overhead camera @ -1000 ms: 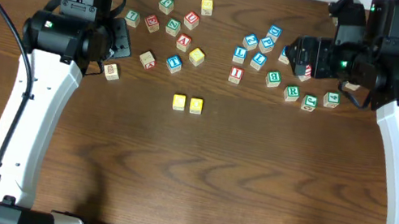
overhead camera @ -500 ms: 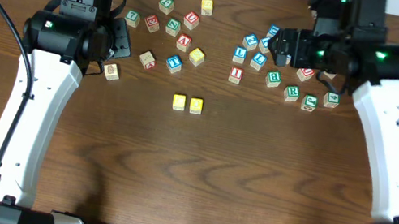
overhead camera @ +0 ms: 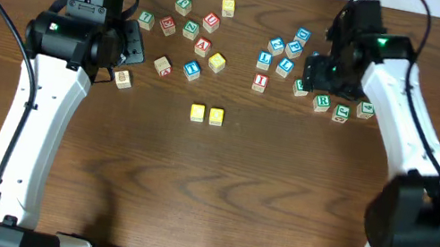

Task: Spell out CORL
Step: 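Move the right gripper over the green R block in the right pile, then lower the right gripper and close on the green R block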

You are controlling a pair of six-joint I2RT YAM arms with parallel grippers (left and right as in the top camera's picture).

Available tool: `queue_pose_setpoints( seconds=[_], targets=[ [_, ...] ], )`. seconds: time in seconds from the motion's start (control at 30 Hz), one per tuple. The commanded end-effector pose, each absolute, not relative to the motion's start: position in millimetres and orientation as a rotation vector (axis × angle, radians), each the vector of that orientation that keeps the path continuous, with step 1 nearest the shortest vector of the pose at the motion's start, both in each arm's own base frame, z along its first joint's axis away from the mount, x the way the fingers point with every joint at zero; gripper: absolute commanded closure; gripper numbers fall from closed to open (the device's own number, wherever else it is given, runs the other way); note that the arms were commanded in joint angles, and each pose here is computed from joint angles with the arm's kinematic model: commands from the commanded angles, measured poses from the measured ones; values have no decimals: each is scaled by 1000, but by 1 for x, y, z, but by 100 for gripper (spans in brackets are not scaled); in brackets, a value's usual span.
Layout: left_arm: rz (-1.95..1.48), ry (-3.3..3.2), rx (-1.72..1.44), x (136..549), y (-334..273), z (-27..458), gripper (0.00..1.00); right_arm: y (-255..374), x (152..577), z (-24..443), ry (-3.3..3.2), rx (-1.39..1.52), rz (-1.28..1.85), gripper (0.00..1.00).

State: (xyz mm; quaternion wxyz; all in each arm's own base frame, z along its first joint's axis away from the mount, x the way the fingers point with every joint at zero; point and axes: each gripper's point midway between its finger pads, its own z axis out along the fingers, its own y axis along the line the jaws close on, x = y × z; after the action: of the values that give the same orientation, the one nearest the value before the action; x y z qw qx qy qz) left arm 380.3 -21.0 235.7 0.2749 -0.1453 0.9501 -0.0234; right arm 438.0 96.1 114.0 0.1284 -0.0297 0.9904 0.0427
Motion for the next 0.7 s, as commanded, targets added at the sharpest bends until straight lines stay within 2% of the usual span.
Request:
queue_pose_setpoints(
  seconds=[0.0, 0.2, 0.67],
  targets=[
    [-45, 2553, -377, 385, -18, 236, 48, 86, 445, 97, 2902, -91, 40, 29],
    [-38, 2577, -379, 388, -19, 227, 48, 77, 450, 62, 2954, -87, -49, 43],
    [-39, 2576, -378, 388, -19, 228, 48, 69, 456, 18, 2998, -117, -116, 49]
  ],
)
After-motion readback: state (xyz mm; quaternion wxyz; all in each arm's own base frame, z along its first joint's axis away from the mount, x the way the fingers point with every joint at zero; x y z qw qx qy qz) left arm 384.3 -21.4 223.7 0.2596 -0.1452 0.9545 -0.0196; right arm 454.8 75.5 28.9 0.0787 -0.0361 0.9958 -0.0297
